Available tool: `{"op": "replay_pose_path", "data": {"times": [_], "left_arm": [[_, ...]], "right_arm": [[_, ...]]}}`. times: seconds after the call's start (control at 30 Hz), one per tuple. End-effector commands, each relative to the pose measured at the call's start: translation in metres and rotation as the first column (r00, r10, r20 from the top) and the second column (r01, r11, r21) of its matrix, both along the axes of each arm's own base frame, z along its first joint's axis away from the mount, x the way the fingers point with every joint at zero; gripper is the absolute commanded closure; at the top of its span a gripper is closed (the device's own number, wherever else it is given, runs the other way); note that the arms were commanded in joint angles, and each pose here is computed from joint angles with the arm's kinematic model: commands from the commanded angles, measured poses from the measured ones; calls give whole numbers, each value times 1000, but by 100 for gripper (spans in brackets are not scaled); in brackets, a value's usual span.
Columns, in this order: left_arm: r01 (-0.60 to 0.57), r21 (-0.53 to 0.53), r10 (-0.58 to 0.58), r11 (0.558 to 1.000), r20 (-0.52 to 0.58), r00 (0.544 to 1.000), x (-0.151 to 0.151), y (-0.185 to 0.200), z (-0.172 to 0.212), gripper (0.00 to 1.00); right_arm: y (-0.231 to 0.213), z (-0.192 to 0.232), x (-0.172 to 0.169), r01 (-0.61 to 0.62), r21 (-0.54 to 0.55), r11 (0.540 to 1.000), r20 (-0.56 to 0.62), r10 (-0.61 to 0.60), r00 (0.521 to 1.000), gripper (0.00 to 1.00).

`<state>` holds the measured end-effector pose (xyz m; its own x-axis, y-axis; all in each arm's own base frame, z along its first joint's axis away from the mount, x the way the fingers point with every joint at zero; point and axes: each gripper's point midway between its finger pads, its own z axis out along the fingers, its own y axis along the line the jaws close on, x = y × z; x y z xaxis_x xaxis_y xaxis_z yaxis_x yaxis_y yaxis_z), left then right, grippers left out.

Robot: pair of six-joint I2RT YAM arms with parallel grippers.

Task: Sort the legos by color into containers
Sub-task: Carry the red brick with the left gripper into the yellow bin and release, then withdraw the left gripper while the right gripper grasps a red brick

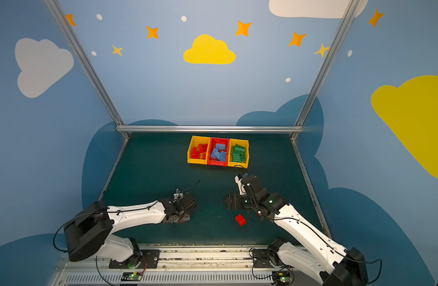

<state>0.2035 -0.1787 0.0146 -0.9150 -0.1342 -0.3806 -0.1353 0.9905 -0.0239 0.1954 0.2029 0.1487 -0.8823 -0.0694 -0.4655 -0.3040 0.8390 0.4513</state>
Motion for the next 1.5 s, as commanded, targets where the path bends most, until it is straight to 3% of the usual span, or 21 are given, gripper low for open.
{"op": "replay_pose_path", "data": {"times": [0.0,0.17,0.3,0.67,0.93,0.97,1.03,1.1,1.17,1.3,1.47], "left_arm": [[-27,71,31,997,-64,997,-8,9,-15,76],[16,146,-11,989,-31,999,21,-3,5,80],[19,135,-18,991,-7,1000,61,-11,22,80],[1,44,-7,999,137,991,237,-34,94,79],[-22,4,21,1000,187,982,344,-37,101,78],[-24,8,22,1000,204,979,356,-37,104,75],[-18,7,16,1000,234,972,374,-39,104,60],[-16,-2,16,1000,268,963,386,-41,109,38],[-15,-18,19,1000,284,959,390,-41,114,25],[1,-68,17,998,271,962,377,-44,129,17],[39,-131,-2,991,272,962,332,-48,152,10]], "right_arm": [[0,-3,2,0,-20,1000,3,0,1000,9],[-4,-4,7,23,-35,999,24,-22,999,9],[-10,-1,12,47,-45,998,49,-45,998,9],[-27,5,35,108,0,994,43,-108,993,9],[-24,-5,51,136,-7,991,-16,-136,991,9],[-23,-7,52,137,-8,990,-22,-138,990,9],[-22,-9,55,139,-7,990,-30,-139,990,9],[-20,-10,56,131,-13,991,-44,-132,990,9],[-19,-8,57,118,-21,993,-46,-119,992,9],[-23,-13,54,124,-48,991,-61,-126,990,9],[-35,-41,32,131,-110,985,-144,-146,979,9]]}}
